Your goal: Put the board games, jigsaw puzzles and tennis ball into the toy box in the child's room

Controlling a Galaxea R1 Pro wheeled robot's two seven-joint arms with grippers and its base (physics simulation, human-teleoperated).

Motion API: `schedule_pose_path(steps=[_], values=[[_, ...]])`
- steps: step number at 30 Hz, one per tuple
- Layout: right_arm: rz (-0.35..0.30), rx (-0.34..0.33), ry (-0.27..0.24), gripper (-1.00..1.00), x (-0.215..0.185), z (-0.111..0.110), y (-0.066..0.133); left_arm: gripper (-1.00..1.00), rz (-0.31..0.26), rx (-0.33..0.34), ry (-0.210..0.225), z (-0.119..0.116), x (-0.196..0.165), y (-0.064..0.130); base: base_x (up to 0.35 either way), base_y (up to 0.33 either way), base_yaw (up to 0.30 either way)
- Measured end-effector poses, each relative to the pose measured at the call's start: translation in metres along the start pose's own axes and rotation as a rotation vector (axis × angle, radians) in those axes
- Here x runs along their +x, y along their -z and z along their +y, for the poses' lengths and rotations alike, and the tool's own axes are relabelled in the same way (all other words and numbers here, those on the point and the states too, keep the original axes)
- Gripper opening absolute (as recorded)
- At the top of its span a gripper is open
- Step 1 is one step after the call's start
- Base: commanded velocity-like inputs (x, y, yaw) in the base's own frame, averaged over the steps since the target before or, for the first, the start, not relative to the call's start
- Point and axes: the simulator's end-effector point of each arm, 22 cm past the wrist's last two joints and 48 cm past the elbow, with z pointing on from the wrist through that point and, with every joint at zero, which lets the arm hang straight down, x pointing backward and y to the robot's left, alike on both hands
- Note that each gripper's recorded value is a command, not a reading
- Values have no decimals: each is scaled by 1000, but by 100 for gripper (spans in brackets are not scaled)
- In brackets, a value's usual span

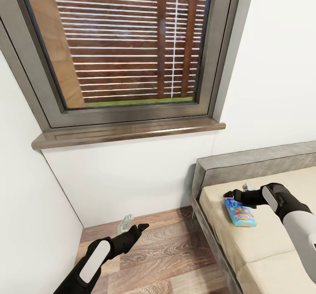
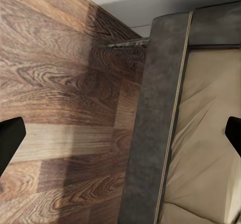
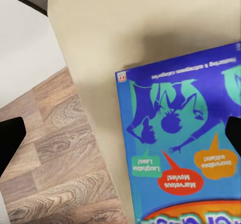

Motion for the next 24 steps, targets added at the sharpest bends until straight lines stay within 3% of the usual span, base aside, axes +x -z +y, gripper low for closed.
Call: schedule_pose_path(steps=[12,24], values=[[-45,74,-32,100,-21,-56,34,100,1,-1,0,0,0,0,0,0,0],[-48,97,-39,100,-22,-72,42,100,1,-1,1,1,0,0,0,0,0]])
